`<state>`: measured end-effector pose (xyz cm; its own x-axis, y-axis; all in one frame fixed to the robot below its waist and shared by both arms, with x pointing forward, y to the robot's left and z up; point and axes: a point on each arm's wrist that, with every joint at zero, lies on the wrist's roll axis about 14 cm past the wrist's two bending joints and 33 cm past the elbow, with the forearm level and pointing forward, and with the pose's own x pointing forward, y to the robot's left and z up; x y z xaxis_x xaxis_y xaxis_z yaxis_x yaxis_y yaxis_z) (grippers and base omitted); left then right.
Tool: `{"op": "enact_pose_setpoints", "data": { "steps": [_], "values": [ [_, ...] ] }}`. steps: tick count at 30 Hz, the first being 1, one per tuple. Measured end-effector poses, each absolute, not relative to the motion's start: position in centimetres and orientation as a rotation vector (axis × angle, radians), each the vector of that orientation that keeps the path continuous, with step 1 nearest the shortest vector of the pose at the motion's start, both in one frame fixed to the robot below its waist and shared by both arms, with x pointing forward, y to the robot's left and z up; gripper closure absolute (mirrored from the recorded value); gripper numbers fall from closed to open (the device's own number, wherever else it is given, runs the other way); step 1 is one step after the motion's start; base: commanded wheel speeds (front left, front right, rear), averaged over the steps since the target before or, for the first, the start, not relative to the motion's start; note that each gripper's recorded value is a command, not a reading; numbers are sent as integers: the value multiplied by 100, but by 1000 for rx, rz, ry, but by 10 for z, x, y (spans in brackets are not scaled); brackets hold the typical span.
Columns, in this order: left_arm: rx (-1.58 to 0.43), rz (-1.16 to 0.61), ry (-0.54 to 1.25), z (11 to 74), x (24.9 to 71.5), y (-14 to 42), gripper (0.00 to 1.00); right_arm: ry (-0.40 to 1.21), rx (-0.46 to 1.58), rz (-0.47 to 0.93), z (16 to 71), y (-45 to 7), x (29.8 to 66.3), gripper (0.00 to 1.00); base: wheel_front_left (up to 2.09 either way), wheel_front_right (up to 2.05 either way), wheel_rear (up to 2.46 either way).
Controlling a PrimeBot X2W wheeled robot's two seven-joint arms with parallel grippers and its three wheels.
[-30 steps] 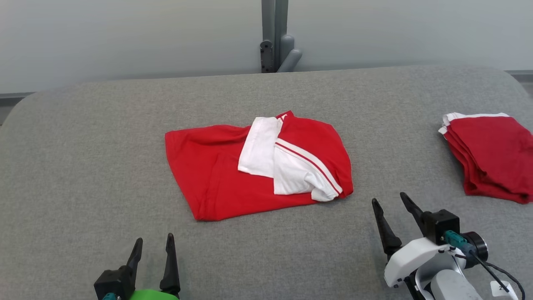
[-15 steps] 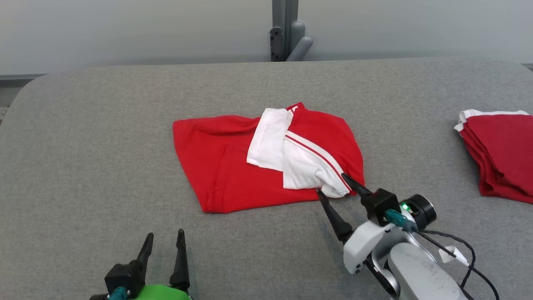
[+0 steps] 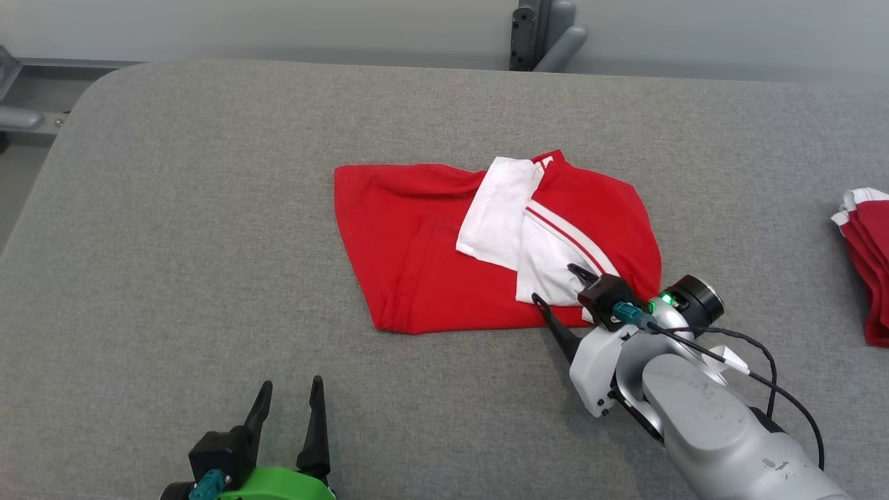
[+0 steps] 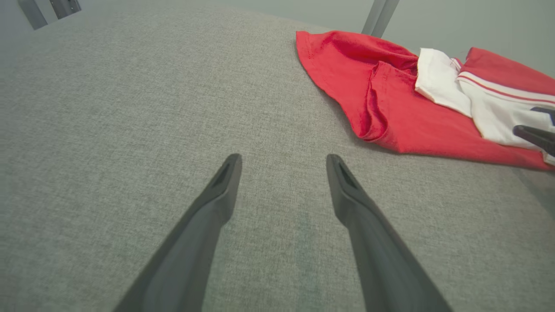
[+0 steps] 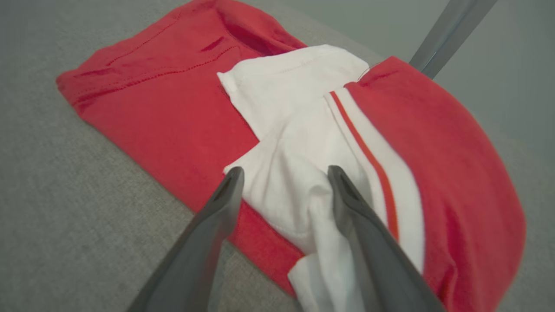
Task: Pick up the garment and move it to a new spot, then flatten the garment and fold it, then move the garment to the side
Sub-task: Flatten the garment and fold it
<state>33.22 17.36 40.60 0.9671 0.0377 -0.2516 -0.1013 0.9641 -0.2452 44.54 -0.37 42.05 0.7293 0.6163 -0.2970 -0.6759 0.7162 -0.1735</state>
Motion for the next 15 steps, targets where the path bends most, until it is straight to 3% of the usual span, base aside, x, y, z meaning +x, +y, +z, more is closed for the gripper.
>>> {"op": "enact_pose_setpoints", "data": {
  "steps": [1,3,10,15],
  "values": [
    [-261,74,252,405,332,174,0,232,-282,723,418,-3,446,57,0,0,0],
    [-260,79,256,404,331,175,0,238,-285,723,416,-3,449,100,0,0,0],
    [-261,73,256,404,334,173,0,214,-242,690,425,-8,459,100,0,0,0],
    [-261,60,250,405,337,170,0,86,-172,578,471,-36,496,100,0,0,0]
  ]
}}
